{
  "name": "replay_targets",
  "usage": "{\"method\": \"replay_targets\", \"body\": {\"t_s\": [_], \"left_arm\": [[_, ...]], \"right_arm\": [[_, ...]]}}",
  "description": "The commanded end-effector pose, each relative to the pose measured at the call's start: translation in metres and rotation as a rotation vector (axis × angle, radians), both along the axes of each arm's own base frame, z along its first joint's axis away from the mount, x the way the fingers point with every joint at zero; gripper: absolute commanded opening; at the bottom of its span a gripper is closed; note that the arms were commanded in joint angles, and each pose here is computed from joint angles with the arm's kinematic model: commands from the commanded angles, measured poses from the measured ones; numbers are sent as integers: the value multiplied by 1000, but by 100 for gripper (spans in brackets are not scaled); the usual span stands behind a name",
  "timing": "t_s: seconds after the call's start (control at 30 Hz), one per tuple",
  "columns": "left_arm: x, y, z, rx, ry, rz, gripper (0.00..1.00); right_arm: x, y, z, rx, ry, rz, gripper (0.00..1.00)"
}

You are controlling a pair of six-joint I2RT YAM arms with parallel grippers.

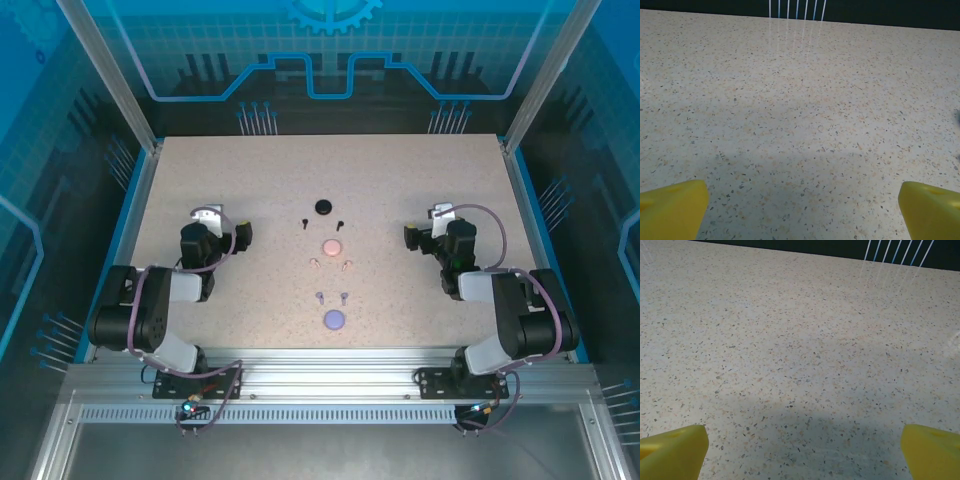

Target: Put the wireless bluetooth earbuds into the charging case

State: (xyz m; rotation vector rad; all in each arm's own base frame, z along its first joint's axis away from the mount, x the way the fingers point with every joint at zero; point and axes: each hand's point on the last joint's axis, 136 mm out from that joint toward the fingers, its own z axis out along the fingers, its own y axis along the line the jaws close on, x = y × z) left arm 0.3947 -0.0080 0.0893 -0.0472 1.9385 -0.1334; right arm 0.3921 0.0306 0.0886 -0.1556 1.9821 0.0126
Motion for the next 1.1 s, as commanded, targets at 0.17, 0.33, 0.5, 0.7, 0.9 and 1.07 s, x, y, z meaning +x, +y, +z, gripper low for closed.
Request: {"method": "replay_targets", "body": {"t_s": [0.17,0.33,0.5,0.7,0.9,1.07], "left_arm": [[3,2,4,-4,-17,9,99],[4,2,4,-4,-18,9,99],[4,2,4,-4,-14,10,99],[4,2,4,-2,-13,11,99],[3,1,4,-2,-15,5,99],[0,4,10,0,-42,22,99]], "right_arm": [[5,-2,5,13,-12,-2,100],[5,-2,5,12,-12,-2,100],[5,-2,5,12,-12,-3,100],[5,-2,5,15,-10,0,100],[5,-2,5,16,-10,1,100],[7,-5,10,-1,-12,-35,100]]}}
